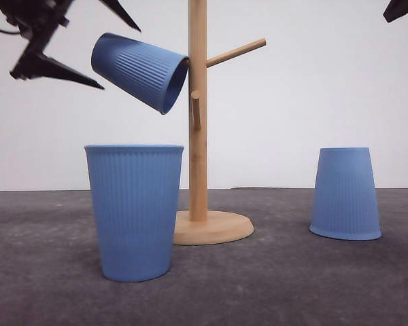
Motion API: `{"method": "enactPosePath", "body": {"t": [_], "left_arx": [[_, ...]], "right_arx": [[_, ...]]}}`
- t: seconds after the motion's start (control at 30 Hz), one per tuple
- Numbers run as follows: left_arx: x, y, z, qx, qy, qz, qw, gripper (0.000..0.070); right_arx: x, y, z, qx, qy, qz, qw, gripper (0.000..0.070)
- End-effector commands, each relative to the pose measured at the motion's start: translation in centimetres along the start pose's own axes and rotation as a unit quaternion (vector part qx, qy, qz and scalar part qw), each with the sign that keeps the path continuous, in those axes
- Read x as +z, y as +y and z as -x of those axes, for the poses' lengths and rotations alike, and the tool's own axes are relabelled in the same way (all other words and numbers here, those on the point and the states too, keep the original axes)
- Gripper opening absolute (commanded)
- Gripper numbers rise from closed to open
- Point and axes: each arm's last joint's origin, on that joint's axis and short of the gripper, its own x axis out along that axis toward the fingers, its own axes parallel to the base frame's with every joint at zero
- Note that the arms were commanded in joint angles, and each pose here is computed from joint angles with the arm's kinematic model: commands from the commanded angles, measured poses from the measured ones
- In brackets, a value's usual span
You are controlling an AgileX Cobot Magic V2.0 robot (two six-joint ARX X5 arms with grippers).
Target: Place three cups
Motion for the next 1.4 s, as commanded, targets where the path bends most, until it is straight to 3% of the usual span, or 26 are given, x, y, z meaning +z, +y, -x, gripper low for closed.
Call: {"method": "enactPosePath", "body": {"t": [0.0,0.2,0.3,0.47,0.57,0.77,0.9,1.03,1.2,1.37], "left_arx": [[0.1,-0.6,0.4,-0.005,0.0,-0.03,1.0,0.0599],[-1.3,-1.2,1.8,-0.001,0.009,-0.055,0.998,0.0588],[-2.2,-1.3,2.7,0.011,-0.009,-0.067,0.998,0.0546],[-4.7,-0.4,4.0,0.026,-0.048,-0.089,0.995,0.0544],[-6.7,0.7,4.7,0.039,-0.076,-0.097,0.992,0.0544],[-10.1,2.9,5.5,0.063,-0.113,-0.105,0.986,0.0544],[-11.5,4.1,5.6,0.07,-0.115,-0.101,0.986,0.0544],[-12.0,4.6,5.5,0.077,-0.113,-0.095,0.986,0.0544],[-12.0,4.6,5.5,0.079,-0.115,-0.093,0.986,0.0544],[-12.0,4.6,5.5,0.08,-0.116,-0.093,0.986,0.0544]], "right_arx": [[0.4,0.1,0.1,0.001,-0.009,-0.004,1.0,0.0441],[0.4,0.1,0.1,0.001,-0.009,-0.004,1.0,0.0441],[0.4,0.1,0.1,0.001,-0.009,-0.007,1.0,0.0441],[0.4,0.1,0.1,0.001,-0.009,-0.024,1.0,0.0442],[0.4,0.0,0.1,-0.001,-0.007,-0.049,0.999,0.0442],[0.2,-0.5,-1.0,-0.021,0.032,-0.135,0.99,0.0457],[0.0,-1.3,-2.8,-0.031,0.084,-0.152,0.984,0.0509],[0.0,-2.1,-5.5,-0.034,0.125,-0.144,0.981,0.054],[-0.3,-3.1,-9.1,-0.041,0.137,-0.14,0.98,0.0644],[-0.6,-4.2,-12.5,-0.046,0.123,-0.13,0.983,0.0661]]}}
